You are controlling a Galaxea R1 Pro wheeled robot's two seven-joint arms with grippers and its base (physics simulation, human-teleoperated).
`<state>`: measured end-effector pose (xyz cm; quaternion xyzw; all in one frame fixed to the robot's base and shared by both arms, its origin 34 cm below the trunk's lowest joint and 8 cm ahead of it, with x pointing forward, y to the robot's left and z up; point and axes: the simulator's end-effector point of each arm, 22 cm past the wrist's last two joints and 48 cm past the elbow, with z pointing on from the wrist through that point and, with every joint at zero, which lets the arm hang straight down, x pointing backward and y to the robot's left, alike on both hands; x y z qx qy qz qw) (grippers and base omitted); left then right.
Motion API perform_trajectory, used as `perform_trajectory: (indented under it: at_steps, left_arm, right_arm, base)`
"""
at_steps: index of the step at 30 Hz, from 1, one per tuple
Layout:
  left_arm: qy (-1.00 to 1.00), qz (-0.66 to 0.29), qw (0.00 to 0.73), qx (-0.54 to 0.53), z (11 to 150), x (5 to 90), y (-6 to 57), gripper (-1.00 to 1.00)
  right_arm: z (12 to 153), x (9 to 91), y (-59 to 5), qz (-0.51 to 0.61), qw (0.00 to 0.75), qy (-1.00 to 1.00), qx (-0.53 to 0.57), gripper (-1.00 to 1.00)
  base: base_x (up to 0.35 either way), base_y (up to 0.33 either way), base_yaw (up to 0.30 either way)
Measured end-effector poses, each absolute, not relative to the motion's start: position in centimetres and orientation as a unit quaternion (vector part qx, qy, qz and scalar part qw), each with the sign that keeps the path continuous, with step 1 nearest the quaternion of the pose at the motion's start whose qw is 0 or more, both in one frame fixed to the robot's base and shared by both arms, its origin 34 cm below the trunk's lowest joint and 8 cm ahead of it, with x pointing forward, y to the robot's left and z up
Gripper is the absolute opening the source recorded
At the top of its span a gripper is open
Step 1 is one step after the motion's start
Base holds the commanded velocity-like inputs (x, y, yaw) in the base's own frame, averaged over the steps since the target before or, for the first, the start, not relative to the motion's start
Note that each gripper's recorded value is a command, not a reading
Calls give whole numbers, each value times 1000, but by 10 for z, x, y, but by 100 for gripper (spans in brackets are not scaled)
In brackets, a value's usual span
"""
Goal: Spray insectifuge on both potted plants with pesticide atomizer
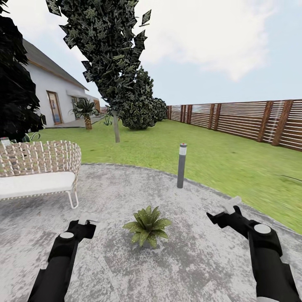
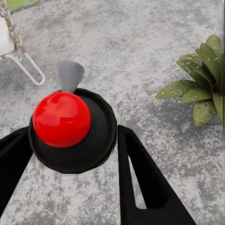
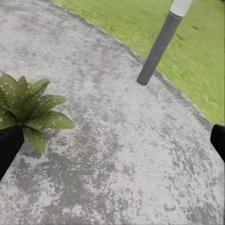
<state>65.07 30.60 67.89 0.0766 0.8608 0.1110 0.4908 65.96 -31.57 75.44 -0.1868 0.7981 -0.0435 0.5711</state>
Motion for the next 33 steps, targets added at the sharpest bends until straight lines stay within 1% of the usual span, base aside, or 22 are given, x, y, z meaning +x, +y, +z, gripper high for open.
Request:
perform_trajectory:
  at_steps: [5,9,12,21,22,24,27,30,33]
  left_arm:
    - [847,105,508,119,702,668,269,-100]
    - [844,105,511,128,705,668,263,-100]
    - [837,107,520,132,714,668,259,-100]
    - [833,110,525,135,720,669,258,-100]
    - [833,110,525,134,720,669,258,-100]
    - [833,110,525,134,720,669,258,-100]
    - [833,111,525,133,720,668,259,-100]
    - [833,110,525,133,720,668,259,-100]
    - [834,111,525,133,720,668,259,-100]
  right_arm:
    - [759,660,-299,-27,572,797,-190,100]
    - [787,662,-275,57,622,765,-157,100]
    - [798,662,-269,87,638,751,-146,100]
    - [803,662,-271,95,646,745,-134,100]
    - [802,662,-276,91,647,746,-128,100]
    - [803,669,-308,40,654,752,-79,100]
    - [808,670,-385,-102,654,748,46,100]
    - [818,670,-393,-157,654,736,71,100]
    - [826,672,-385,-174,658,729,68,100]
  base:
    - [0,0,0]
    - [0,0,0]
    - [0,0,0]
    - [0,0,0]
    - [0,0,0]
    - [0,0,0]
    - [0,0,0]
    - [0,0,0]
    - [0,0,0]
